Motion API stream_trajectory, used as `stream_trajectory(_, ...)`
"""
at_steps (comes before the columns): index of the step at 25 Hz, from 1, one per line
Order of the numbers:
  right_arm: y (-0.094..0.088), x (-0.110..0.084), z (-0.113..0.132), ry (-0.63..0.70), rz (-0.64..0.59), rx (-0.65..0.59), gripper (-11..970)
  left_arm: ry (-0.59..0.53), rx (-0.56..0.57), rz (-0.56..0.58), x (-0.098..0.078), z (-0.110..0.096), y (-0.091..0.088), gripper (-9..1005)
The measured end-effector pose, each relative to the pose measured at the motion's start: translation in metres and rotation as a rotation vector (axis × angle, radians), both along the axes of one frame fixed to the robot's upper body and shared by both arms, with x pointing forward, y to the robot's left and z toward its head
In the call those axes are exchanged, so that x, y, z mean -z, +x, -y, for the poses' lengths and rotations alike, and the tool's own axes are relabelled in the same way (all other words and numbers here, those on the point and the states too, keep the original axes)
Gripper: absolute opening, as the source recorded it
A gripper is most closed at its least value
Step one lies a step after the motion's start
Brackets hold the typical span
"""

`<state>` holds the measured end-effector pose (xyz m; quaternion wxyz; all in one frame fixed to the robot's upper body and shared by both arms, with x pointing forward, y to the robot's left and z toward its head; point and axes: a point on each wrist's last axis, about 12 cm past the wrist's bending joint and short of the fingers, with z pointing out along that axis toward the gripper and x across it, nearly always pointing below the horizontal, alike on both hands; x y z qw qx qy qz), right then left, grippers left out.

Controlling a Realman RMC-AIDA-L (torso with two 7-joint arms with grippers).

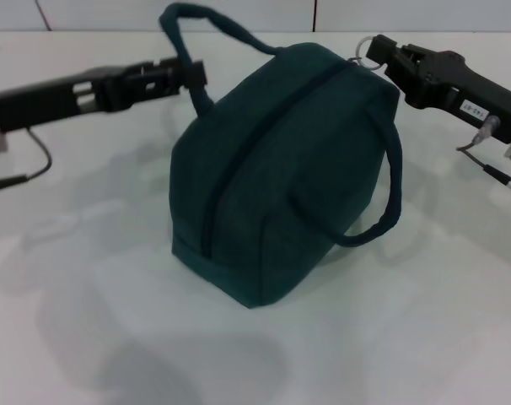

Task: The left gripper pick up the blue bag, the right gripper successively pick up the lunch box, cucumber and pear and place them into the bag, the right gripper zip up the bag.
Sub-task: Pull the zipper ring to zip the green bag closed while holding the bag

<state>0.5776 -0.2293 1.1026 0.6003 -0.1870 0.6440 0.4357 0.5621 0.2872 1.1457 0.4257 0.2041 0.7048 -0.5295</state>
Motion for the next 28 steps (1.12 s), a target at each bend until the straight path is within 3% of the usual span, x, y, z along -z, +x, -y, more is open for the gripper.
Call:
stream_trajectory(3, 0.0, 0.0, 0.002, -0.002, 0.004, 0.003, 21, 0.029, -0.044, 0.012, -0.004, -0.003, 0.01, 869)
stream_trajectory(11, 0.0, -0.001, 0.003, -0.004, 0.012, 0.005, 22, 0.045, -0.275, 0.01, -0.003, -0.041, 0.018, 866)
stream_trajectory(15, 0.0, -0.001, 0.005, -0.003, 0.013, 0.011, 22, 0.022, -0.313, 0.017, -0.006, -0.048, 0.018, 856)
stream_trajectory(21, 0.001, -0.001, 0.006, -0.002, 0.012, 0.016, 23, -0.005, -0.205, -0.075, -0.011, -0.016, 0.029, 842)
stream_trajectory(28, 0.001, -0.002, 0.004, -0.002, 0.014, 0.013, 24, 0.065, -0.062, -0.155, -0.011, 0.03, 0.04, 825)
